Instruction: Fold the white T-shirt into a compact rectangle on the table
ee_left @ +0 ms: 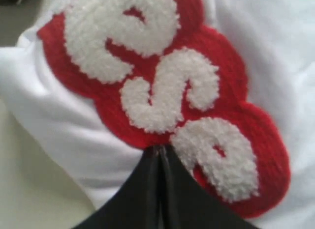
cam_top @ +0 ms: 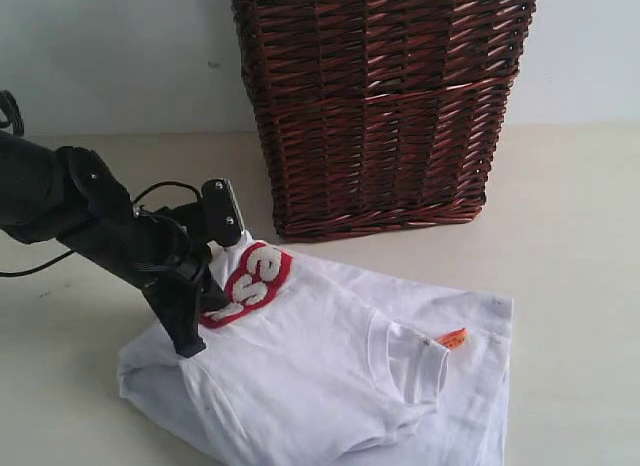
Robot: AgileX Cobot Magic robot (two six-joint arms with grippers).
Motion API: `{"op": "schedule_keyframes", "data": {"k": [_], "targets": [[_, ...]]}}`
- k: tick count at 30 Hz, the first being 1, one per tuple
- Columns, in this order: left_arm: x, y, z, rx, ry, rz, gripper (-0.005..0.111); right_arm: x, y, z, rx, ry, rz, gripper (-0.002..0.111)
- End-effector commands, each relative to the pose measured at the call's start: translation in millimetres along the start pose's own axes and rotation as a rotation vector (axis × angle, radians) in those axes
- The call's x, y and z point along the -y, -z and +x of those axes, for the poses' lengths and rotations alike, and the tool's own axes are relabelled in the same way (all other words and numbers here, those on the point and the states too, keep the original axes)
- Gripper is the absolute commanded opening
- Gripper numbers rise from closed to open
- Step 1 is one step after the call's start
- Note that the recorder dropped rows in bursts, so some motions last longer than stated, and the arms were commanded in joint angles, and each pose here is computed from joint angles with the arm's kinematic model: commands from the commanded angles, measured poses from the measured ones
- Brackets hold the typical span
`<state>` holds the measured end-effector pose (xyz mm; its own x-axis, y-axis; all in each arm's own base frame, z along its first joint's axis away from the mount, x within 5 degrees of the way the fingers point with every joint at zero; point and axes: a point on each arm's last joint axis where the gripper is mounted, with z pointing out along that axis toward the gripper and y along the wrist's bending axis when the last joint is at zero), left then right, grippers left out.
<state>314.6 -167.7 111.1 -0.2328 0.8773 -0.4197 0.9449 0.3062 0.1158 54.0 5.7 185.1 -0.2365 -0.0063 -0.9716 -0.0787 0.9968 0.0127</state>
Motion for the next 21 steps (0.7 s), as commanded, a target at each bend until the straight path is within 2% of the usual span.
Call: {"op": "schedule_keyframes", "data": {"k": [1,7,12,16,21], "targets": [[27.5,-2.8,18.0,-0.085,-0.041,0.208,0.0,0.2,0.0,-0.1,0.016,0.005,0.002,0.0],[53.0,4.6,43.4,-0.157,-0.071,0.259,0.0,0.2,0.0,-0.1,0.016,0.005,0.002,0.0],[63.2,22.9,46.6,-0.141,-0.071,0.242,0.0,0.2,0.0,-0.1,0.016,0.005,0.002,0.0],[61.4,44.8,37.5,-0.088,-0.07,0.172,0.0,0.2,0.0,-0.1,0.016,0.005,0.002,0.0],[52.0,73.5,20.6,0.037,-0.06,0.002,0.0,0.2,0.0,-0.1,0.016,0.005,0.002,0.0]]}}
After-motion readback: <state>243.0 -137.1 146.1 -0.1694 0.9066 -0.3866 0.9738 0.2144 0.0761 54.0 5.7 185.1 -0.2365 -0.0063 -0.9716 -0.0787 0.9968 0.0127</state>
